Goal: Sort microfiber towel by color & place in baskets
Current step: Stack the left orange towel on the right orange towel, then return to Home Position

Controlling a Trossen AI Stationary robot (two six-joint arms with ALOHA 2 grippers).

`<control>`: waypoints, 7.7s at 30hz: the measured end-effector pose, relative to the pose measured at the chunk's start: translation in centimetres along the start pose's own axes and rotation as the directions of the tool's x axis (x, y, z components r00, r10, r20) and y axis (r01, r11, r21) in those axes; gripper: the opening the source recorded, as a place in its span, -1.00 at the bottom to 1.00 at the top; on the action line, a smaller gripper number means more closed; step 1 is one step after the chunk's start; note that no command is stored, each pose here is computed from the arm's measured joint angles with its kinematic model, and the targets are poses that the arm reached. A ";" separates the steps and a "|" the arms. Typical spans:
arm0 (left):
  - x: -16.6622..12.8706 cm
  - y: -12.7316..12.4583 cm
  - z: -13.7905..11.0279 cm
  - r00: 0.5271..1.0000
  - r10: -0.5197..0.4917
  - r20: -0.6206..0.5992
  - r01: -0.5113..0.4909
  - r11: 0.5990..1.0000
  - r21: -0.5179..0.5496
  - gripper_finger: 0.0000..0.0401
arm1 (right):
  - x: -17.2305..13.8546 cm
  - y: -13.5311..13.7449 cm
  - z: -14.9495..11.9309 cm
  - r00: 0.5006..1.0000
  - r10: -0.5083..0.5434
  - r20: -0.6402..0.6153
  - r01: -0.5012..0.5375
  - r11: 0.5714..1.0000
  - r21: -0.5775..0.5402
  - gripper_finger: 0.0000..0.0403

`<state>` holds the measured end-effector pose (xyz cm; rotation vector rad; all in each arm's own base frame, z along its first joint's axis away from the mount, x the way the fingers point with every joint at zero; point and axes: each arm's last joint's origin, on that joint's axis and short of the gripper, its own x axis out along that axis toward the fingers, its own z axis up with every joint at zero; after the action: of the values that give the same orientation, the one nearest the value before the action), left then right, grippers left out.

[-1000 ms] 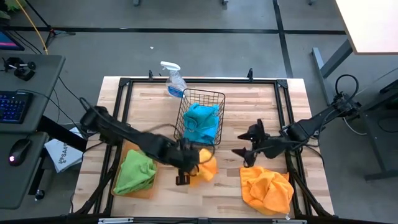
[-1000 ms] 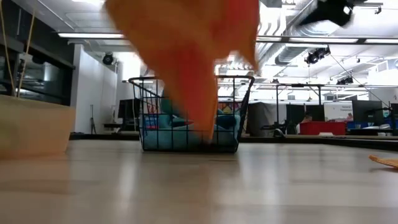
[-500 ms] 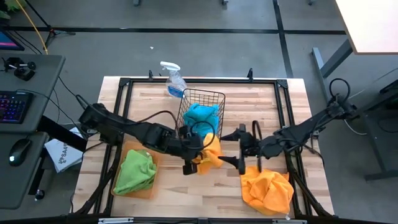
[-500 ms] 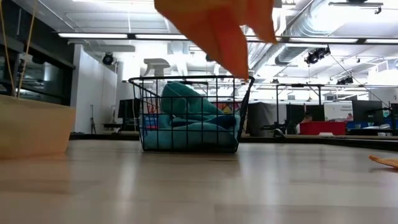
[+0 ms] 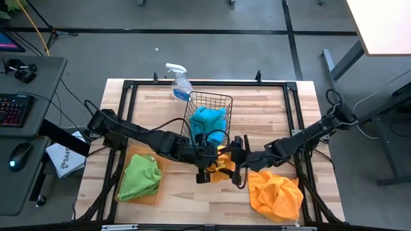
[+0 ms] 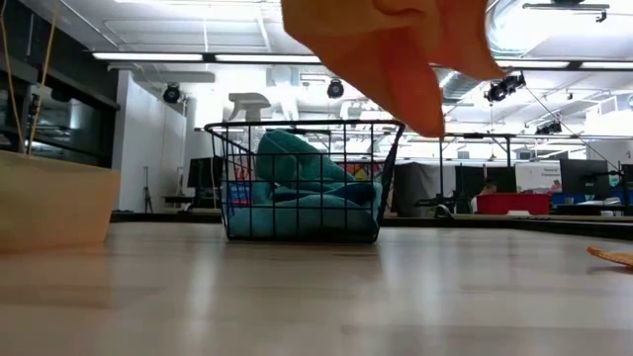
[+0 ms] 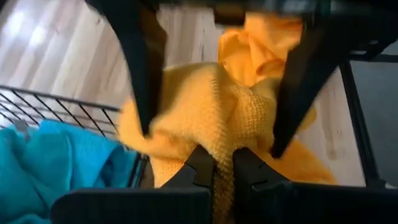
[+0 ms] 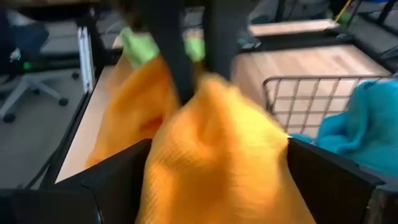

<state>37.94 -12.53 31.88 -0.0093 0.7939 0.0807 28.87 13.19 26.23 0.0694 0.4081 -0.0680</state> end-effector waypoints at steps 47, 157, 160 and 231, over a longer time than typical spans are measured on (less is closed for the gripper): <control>-2.0 0.0 0.5 0.940 -0.231 0.252 0.245 0.969 -0.024 0.00 | -17.1 7.0 -6.5 0.663 0.395 -0.636 -0.076 0.881 0.467 -0.98; -8.3 15.5 -26.7 0.495 0.088 0.864 0.346 0.893 -0.289 -0.98 | -13.6 -15.8 -13.1 0.899 0.140 0.415 -0.302 0.884 0.356 -1.00; -8.3 15.5 -26.7 0.495 0.088 0.864 0.346 0.893 -0.289 -0.98 | -13.3 -15.9 -13.8 0.865 0.118 0.488 -0.320 0.878 0.355 -1.00; -8.1 15.0 -30.1 0.685 0.032 0.728 0.150 0.971 -0.184 -0.98 | -13.0 -16.0 -15.0 0.909 0.043 0.414 -0.194 0.924 0.330 -1.00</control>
<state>9.69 0.66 16.88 -0.2145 -0.0342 0.1050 9.75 -0.86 16.80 0.4428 -0.0270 -0.0333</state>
